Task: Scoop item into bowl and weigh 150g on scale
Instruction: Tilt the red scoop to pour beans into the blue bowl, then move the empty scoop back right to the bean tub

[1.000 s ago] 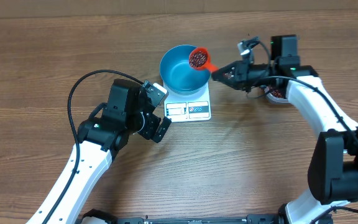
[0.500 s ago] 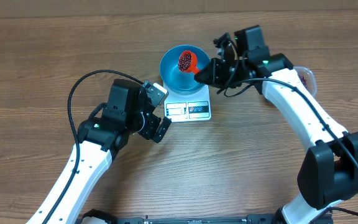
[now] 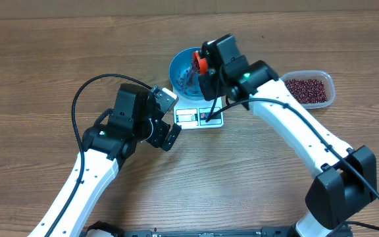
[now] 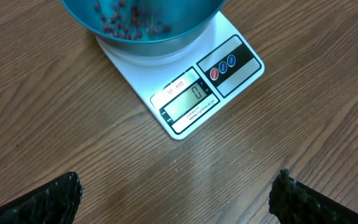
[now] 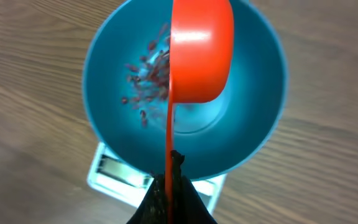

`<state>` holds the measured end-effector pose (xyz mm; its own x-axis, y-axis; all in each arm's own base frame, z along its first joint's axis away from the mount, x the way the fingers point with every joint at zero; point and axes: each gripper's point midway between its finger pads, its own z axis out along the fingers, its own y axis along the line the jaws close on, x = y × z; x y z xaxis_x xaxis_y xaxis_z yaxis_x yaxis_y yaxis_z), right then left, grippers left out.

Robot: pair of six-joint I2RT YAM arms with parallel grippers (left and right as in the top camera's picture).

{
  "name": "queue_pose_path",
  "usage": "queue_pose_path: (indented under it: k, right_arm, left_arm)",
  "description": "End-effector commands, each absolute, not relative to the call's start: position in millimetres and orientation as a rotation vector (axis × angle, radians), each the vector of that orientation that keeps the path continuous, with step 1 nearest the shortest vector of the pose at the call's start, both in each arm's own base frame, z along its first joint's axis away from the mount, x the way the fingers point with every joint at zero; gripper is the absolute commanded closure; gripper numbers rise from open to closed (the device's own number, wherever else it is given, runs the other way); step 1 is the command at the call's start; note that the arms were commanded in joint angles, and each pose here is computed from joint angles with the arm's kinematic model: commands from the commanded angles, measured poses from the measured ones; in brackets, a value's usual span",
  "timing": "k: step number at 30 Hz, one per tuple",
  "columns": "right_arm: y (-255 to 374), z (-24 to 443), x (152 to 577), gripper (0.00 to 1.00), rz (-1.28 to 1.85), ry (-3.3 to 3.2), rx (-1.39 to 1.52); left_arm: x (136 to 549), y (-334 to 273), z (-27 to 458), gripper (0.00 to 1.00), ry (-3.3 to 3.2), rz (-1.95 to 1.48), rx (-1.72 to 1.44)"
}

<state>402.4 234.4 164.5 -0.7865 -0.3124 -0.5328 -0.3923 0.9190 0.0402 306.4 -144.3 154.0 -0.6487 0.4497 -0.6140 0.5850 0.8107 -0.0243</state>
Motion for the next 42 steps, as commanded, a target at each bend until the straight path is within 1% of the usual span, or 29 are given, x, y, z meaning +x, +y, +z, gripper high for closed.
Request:
queue_pose_path:
  k: [1, 20, 28, 33, 38, 42]
  right_arm:
    - [226, 179, 414, 0.96, 0.017, 2.458, -0.566]
    - [226, 186, 405, 0.96, -0.300, 2.362, -0.706]
    - [232, 187, 403, 0.96, -0.203, 2.382, -0.669]
    - [225, 206, 404, 0.96, -0.010, 2.398, -0.606]
    - [186, 237, 405, 0.96, 0.121, 2.405, -0.470]
    - [135, 258, 401, 0.96, 0.119, 2.422, -0.339]
  left_arm:
    - [307, -142, 151, 0.01, 2.401, -0.288, 0.739]
    - [307, -142, 151, 0.00, 2.401, -0.288, 0.739]
    - [307, -142, 151, 0.00, 2.401, -0.288, 0.739]
    - [307, -142, 151, 0.00, 2.401, -0.288, 0.739]
    - [307, -142, 151, 0.00, 2.401, -0.288, 0.739]
    - [307, -142, 151, 0.00, 2.401, -0.288, 0.739]
